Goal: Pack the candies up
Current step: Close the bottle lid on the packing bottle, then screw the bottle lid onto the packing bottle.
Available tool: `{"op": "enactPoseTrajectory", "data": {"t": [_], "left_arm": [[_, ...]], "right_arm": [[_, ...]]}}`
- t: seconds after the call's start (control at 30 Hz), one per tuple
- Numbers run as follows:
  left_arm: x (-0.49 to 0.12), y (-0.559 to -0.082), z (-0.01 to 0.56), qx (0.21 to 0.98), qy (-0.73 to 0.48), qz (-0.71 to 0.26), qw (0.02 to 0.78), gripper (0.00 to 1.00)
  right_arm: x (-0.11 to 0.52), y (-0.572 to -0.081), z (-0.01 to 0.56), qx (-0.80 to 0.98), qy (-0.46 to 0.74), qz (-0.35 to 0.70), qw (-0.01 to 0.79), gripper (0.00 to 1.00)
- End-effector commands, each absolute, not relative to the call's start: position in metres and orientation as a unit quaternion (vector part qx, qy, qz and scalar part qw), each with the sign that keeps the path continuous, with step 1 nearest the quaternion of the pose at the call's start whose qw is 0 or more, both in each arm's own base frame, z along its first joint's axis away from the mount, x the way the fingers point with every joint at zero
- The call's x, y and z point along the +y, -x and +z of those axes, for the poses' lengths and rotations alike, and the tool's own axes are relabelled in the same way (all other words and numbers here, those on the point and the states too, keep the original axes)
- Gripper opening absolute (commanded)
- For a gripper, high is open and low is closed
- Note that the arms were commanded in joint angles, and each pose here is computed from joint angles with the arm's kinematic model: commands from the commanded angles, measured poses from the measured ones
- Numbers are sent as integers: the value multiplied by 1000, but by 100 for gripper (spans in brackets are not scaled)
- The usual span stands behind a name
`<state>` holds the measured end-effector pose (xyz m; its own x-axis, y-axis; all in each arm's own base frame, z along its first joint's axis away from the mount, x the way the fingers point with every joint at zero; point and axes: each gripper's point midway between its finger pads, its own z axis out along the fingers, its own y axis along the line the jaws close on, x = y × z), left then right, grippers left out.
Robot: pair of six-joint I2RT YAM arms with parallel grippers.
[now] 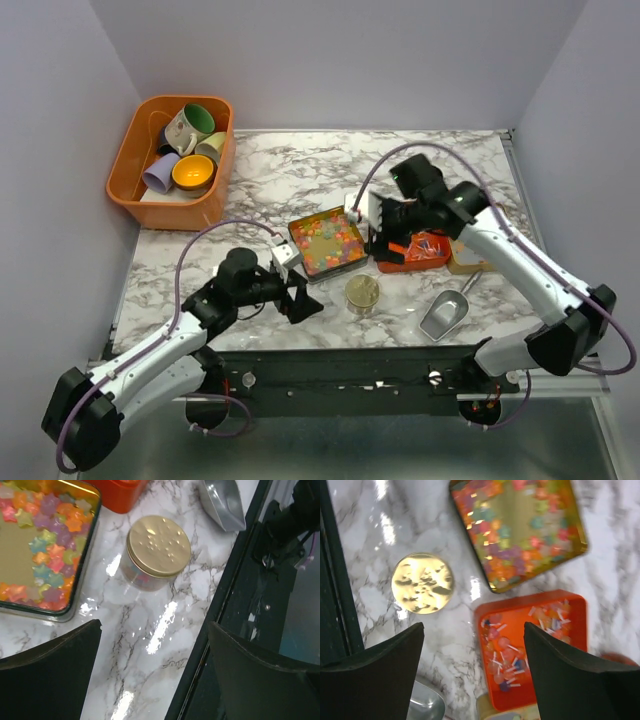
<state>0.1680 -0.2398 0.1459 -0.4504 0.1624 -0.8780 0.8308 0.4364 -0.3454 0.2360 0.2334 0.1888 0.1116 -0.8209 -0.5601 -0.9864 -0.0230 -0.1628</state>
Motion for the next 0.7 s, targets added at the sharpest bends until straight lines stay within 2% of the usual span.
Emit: {"op": "enactPoseTrajectory", "data": {"t": [0.0, 0.2, 0.3, 0.43, 0.67], "left_arm": [[-252, -166, 130, 720, -348, -381, 464, 98], [-252, -184, 108, 719, -335, -298, 532, 97], [-263, -185, 94, 712, -361, -284, 531, 98], [-279, -190, 77, 699, -383, -277, 537, 96], [-312, -186, 63, 667, -404, -310, 544, 95]], "right_arm": [[203, -252, 260, 754, 550, 158, 323, 98], [165, -290, 272, 838, 360, 126, 391, 100], [154, -293, 265, 852, 330, 136, 384, 100], [152, -292, 270, 848, 325, 177, 380, 100], [141, -275, 245, 825, 403, 177, 354, 98]]}}
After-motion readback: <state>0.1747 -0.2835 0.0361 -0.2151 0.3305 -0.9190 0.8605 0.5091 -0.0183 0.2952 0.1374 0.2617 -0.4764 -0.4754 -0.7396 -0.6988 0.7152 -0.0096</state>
